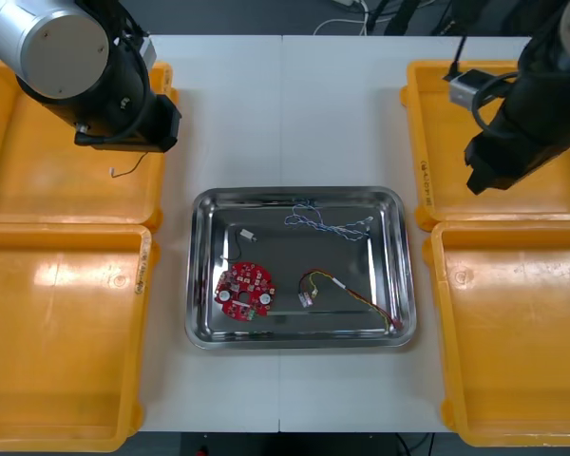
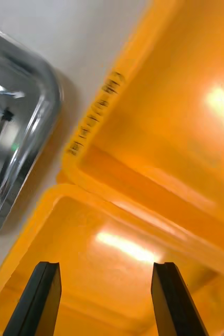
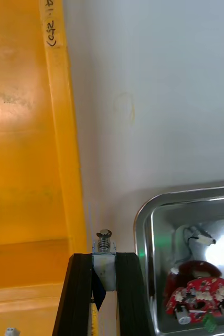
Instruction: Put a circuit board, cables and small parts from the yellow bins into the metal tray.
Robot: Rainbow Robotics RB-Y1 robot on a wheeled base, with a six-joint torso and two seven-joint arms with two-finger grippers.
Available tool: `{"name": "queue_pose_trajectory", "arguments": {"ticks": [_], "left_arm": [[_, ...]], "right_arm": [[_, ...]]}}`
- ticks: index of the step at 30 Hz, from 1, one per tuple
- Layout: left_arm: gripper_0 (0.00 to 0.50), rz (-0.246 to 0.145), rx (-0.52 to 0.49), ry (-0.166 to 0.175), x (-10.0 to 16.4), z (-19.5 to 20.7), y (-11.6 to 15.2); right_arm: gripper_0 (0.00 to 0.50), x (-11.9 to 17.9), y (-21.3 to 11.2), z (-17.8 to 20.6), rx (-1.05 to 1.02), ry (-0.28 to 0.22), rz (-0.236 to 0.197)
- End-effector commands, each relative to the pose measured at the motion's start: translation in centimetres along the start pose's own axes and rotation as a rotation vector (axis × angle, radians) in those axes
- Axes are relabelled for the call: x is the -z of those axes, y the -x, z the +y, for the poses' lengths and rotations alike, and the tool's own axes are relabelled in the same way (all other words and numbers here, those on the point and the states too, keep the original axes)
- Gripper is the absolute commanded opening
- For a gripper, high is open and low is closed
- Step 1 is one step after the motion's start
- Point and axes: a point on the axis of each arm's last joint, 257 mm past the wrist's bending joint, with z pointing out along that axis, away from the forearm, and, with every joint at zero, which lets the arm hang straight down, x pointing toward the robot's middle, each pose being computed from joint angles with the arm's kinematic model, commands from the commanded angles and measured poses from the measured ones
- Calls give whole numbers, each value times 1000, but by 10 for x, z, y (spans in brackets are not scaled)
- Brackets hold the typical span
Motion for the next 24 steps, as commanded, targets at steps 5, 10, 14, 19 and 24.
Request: {"name": "queue_pose_trajectory", "arguments": {"ticks": [5,10,14,19,24], "left_arm": [[0,-35,-8,-7,-3,-37,-17],[0,-8,-26,-2,-11,-50,-33],[0,0,-25,-2,-17,-62,-40],[0,-12,5,0,-30,-83,-50],[0,-18,2,-3,-43,-97,-61]], "right_arm": [[500,33,-8,-51,-291,-4,-86],[500,29,-22,-68,-413,15,-112],[500,27,-29,-79,-458,17,-129],[500,23,-33,-88,-499,17,-156],[500,17,-32,-87,-517,28,-168]]}}
